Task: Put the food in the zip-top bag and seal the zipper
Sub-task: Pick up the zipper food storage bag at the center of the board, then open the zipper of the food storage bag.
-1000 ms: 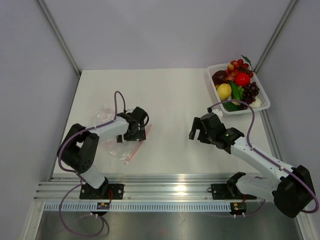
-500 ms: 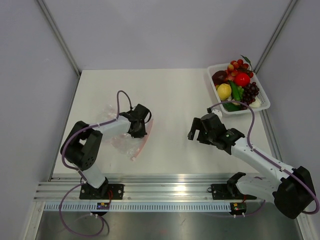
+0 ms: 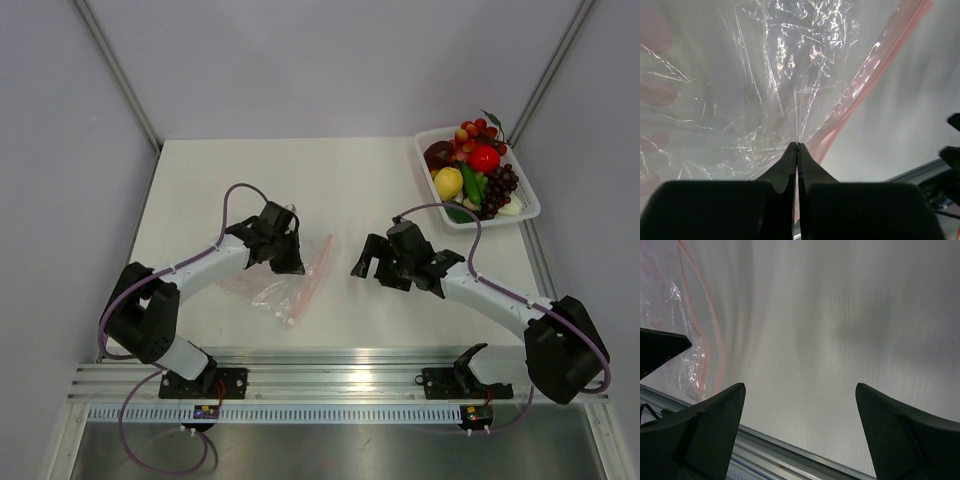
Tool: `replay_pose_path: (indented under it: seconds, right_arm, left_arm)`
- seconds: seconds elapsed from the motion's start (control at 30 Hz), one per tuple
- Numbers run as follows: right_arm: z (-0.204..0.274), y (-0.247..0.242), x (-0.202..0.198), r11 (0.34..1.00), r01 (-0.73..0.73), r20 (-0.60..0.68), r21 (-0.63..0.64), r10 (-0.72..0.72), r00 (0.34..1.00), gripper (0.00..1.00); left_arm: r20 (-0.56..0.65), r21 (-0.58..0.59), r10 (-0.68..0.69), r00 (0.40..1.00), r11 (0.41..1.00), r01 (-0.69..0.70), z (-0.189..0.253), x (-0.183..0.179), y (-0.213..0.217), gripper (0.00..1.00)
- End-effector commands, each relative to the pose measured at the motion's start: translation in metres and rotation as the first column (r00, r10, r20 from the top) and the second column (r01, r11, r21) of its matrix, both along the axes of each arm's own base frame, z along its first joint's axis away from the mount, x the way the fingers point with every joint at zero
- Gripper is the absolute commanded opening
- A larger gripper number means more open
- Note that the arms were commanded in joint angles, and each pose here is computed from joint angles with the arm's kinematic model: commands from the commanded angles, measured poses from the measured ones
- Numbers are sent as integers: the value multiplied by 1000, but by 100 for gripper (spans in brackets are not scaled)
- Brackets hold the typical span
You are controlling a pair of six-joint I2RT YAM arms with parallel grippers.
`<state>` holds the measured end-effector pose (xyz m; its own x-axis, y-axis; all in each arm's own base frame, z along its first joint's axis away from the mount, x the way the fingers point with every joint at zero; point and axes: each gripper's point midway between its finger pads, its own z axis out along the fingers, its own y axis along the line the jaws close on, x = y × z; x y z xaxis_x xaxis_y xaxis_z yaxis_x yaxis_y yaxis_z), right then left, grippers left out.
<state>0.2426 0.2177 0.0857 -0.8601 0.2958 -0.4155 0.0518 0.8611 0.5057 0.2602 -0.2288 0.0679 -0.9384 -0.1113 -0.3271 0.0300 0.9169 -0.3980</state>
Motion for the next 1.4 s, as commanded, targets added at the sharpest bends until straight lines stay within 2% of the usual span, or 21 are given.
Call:
replay_pose_path:
  seconds: [0.0,0.23,0.6,0.73,0.77,0.83,0.87,0.9,0.93,1.07,1.17,1.2,1.23,1.3,1.37]
  right_arm:
    - [25,38,9,988,-54,43,142,48,998,100]
    - [25,68,12,969,-79,34,233,73,997,98]
    - [21,93,16,954,-95,42,286,86,995,73]
    - [12,103,16,945,-111,26,306,108,994,57]
    - [13,107,14,939,-130,23,319,130,991,48]
    - [14,113,16,931,-148,33,335,145,989,38]
    - [14,113,16,930,-149,34,336,147,989,21]
    - [15,113,17,931,-151,40,332,146,988,9]
    - [15,112,18,934,-143,38,326,139,990,2]
    - [17,106,22,948,-118,44,295,110,993,0]
    - [26,106,23,947,-115,55,299,103,993,0]
    - [28,105,23,948,-113,58,296,101,993,0]
    - [32,104,25,949,-110,68,295,94,993,0]
    - [38,101,24,952,-109,77,286,90,993,0]
    - [41,99,26,955,-102,87,279,81,993,0]
  left_arm:
    - [58,-169,-38,998,984,47,47,5,-27,0]
    - [56,-269,-45,997,961,59,62,3,-38,0]
    - [74,-308,-50,996,949,71,73,1,-41,0]
    - [80,-328,-55,995,941,78,77,-1,-43,0]
    - [79,-326,-57,995,942,80,76,-2,-42,0]
    - [83,-323,-63,995,943,86,75,-2,-41,0]
    - [84,-319,-68,994,943,92,74,-4,-41,0]
    - [91,-312,-80,993,944,105,73,-4,-40,0]
    - [90,-305,-86,992,946,109,72,-6,-39,0]
    - [115,-262,-140,983,951,166,70,-12,-32,0]
    - [139,-154,-166,976,970,187,67,-13,-19,32]
    - [159,-103,-178,971,975,196,64,-11,-14,57]
    - [162,-70,-198,967,975,211,67,-15,-14,70]
    - [193,-1,-215,957,976,219,70,-14,-10,87]
    - [209,54,-246,946,969,240,73,-20,-12,87]
